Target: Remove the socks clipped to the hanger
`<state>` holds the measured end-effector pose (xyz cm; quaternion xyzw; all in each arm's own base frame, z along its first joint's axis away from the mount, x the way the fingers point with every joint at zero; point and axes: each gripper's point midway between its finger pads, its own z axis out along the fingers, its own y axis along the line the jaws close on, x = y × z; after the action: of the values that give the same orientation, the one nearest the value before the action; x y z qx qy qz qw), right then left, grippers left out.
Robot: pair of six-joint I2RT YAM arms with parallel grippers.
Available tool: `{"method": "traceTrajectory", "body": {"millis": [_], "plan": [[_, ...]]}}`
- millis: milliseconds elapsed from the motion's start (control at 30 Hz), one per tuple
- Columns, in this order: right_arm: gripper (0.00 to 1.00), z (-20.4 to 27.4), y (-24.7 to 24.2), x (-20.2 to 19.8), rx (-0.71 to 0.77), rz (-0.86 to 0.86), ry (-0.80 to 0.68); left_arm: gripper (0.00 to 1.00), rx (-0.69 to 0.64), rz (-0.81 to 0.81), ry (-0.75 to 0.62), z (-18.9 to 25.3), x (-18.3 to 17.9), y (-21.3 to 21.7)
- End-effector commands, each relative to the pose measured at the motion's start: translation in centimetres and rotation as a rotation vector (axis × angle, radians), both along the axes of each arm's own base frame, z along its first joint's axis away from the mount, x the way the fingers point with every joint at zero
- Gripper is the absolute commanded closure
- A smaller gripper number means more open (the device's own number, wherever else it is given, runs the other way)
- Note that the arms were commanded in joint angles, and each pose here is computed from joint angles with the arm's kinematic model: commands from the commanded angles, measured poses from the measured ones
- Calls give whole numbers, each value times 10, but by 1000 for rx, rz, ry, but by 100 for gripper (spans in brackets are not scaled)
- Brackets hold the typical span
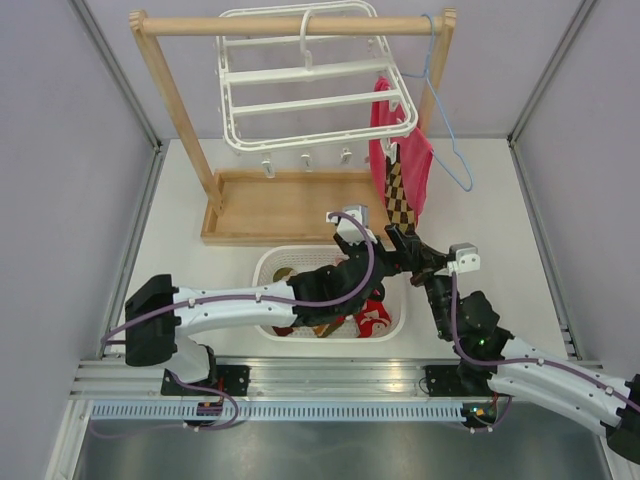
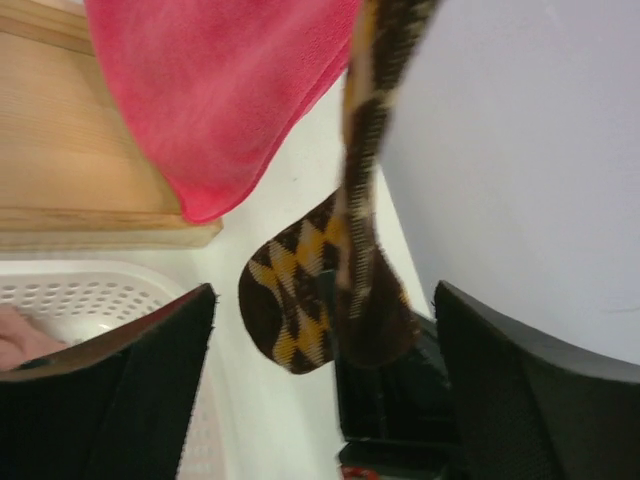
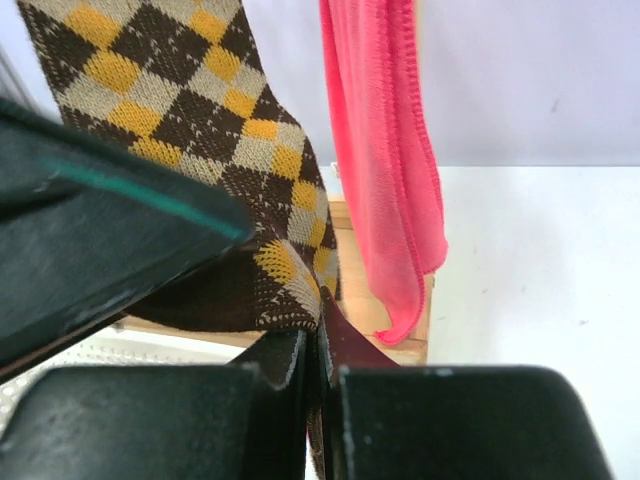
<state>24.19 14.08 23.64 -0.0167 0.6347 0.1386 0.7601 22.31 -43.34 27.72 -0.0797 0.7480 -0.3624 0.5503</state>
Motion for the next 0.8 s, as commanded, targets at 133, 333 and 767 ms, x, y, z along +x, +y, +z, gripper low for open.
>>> {"method": "traceTrajectory", "body": {"millis": [133,333,767], "plan": [[99,-8,-15,1,-12,-80,56,0,-81,-5,-63,30,-9,35],[99,-16,-12,2,-18,-78,91,0,-140,-145,-322,84,-23,32],[99,-6,-4,-4,-1,-4,71,0,-349,-310,-631,144,-2,57]]}}
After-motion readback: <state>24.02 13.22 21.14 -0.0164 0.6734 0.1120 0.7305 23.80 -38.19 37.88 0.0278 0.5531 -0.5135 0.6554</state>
